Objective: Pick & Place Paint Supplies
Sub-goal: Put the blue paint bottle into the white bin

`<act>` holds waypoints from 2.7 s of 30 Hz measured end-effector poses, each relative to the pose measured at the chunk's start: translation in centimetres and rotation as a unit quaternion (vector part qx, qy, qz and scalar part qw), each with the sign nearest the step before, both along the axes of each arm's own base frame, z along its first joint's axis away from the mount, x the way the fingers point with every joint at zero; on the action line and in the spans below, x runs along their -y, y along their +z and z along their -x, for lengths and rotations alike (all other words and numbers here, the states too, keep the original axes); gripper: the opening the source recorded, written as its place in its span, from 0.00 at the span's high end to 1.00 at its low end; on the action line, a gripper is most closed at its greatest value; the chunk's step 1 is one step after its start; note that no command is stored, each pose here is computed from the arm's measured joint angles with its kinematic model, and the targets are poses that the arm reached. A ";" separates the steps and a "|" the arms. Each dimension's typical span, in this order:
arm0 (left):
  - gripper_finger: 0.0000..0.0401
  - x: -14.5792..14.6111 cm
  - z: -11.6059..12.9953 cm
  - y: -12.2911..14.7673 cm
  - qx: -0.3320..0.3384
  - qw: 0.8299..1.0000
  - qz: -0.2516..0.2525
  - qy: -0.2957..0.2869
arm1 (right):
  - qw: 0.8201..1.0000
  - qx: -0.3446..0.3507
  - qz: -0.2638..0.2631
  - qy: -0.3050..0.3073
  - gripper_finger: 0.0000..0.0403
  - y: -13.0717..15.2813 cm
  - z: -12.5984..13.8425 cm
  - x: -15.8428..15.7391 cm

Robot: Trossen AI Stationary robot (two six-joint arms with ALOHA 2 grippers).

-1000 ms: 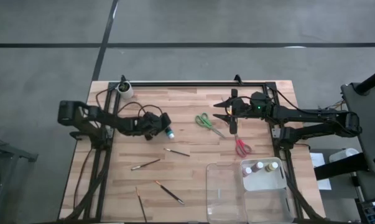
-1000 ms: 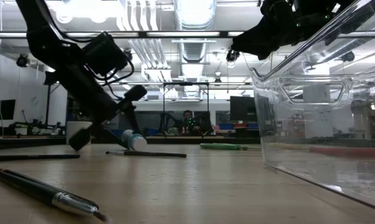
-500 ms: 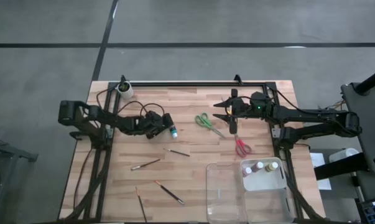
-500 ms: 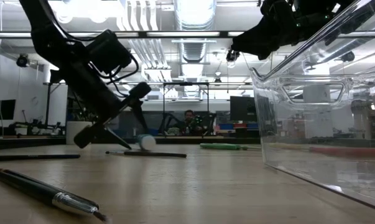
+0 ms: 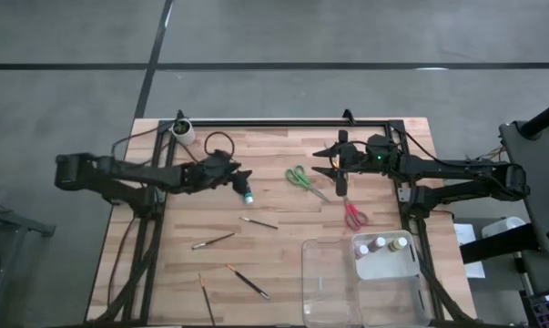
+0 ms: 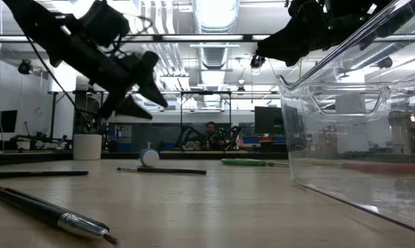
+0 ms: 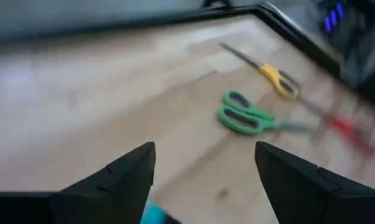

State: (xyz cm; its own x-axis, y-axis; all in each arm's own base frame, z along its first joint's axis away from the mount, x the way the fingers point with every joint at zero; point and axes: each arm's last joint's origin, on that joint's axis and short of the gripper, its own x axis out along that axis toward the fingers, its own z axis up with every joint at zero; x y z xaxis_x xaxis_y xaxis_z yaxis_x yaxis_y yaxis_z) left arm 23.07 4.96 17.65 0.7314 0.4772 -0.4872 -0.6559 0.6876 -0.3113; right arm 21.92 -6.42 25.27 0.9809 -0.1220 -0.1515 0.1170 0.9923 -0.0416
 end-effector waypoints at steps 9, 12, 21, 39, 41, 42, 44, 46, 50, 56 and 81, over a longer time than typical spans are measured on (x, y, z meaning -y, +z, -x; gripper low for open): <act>0.30 0.4 0.9 0.3 -0.202 0.919 -0.267 -0.206 | 1.000 0.000 0.000 0.000 0.50 0.0 0.0 0.0; 0.30 0.5 1.1 -0.2 -0.246 0.891 -0.295 -0.243 | 1.000 0.000 0.000 0.000 0.50 0.0 0.0 0.0; 0.30 1.1 1.1 -0.3 -0.312 0.746 -0.439 -0.392 | 1.000 0.000 0.000 0.000 0.50 0.0 0.0 0.0; 0.30 0.7 -2.2 -0.1 -0.336 0.687 -0.460 -0.451 | 1.000 0.000 0.000 0.000 0.50 0.0 0.0 0.0; 0.30 0.5 -2.9 -0.1 -0.369 0.677 -0.440 -0.460 | 1.000 0.000 0.000 0.000 0.50 0.0 0.0 0.0; 0.30 0.5 -3.2 0.0 -0.387 0.670 -0.430 -0.466 | 1.000 0.000 0.000 0.000 0.50 0.0 0.0 0.0; 0.30 0.4 -3.5 0.2 -0.426 0.647 -0.401 -0.489 | 1.000 0.000 0.000 0.000 0.50 0.0 0.0 0.0; 0.30 0.3 -3.7 0.6 -0.454 0.623 -0.378 -0.513 | 1.000 0.000 0.000 0.000 0.50 0.0 0.0 0.0; 0.30 0.4 -4.5 1.1 -0.465 0.612 -0.367 -0.524 | 1.000 0.000 0.000 0.000 0.50 0.0 0.0 0.0; 0.30 0.4 -4.9 0.7 -0.461 0.614 -0.371 -0.523 | 1.000 0.000 0.000 0.000 0.50 0.0 0.0 0.0; 0.30 2.4 -6.0 -0.7 -0.455 0.468 -0.454 -0.607 | 1.000 0.000 0.000 0.000 0.50 0.0 0.0 0.0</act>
